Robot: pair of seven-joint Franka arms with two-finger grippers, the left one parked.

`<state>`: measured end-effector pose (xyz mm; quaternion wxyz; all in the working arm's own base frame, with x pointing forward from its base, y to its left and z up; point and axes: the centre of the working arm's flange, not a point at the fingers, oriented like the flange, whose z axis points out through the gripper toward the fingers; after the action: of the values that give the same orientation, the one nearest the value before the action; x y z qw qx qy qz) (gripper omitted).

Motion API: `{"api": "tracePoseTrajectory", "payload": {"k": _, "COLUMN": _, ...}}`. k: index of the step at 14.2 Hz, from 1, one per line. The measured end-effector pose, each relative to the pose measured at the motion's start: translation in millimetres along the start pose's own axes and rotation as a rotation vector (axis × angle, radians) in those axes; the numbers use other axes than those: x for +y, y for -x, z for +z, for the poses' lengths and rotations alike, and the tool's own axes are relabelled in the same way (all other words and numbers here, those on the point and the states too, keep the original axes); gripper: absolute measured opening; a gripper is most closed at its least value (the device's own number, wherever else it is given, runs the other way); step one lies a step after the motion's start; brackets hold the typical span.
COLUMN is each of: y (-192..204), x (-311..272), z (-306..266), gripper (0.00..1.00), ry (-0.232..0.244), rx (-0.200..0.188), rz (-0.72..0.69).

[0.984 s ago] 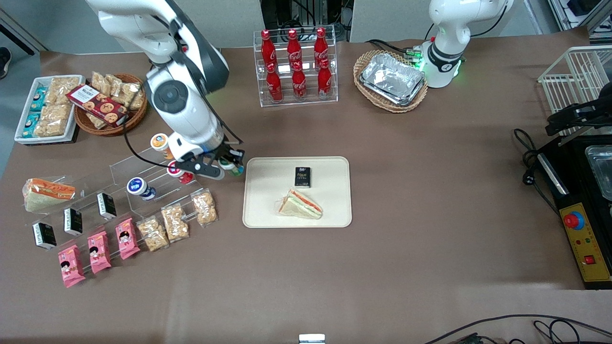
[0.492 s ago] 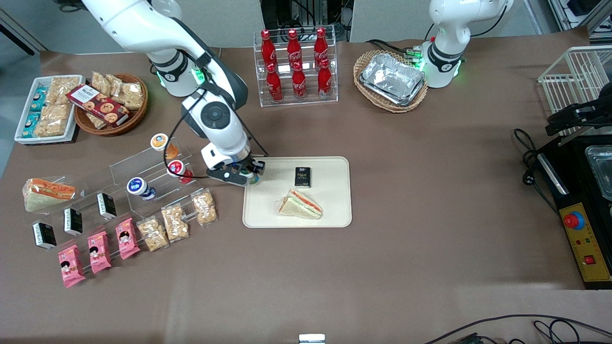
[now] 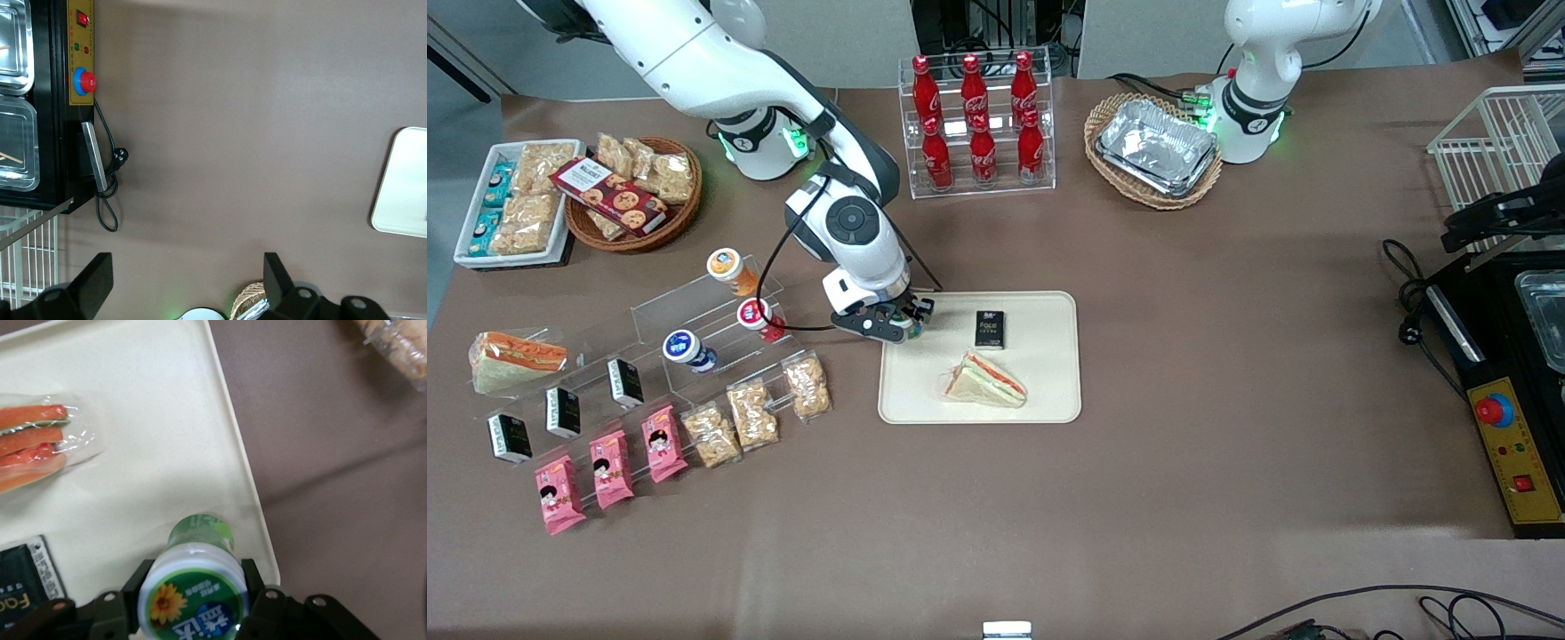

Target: Place green gum on tray

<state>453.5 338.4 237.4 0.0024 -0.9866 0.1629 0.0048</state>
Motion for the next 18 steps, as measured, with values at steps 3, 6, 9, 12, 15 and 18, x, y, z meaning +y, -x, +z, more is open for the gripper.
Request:
{"api": "tracePoseTrajectory", "payload": {"k": 3, "y": 2, "x": -2, "z": 12, "gripper": 0.58, "ry": -0.013, "rx": -0.013, "rz": 0.014}}
{"api": "tracePoseTrajectory", "payload": {"k": 6, "y": 4, "x": -4, "z": 18, "gripper": 0.60, "ry": -0.019, "rx": -0.019, "rz": 0.022}}
{"api": "tracePoseTrajectory", "payload": {"k": 9, "y": 5, "x": -5, "z": 19, "gripper": 0.85, "ry": -0.021, "rx": -0.020, "rz": 0.031}}
{"api": "tracePoseTrajectory", "payload": {"k": 12, "y": -5, "x": -7, "z": -3, "gripper": 1.00, "ry": -0.023, "rx": 0.014, "rz": 0.027}}
{"api": "tracePoseTrajectory", "payload": {"k": 15, "y": -21, "x": 6, "z": -63, "gripper": 1.00, "ry": 0.067, "rx": 0.046, "rz": -0.003}}
{"api": "tracePoseTrajectory", "payload": {"k": 18, "y": -38, "x": 21, "z": -150, "gripper": 1.00, "ry": 0.044, "rx": 0.009, "rz": -0.026}}
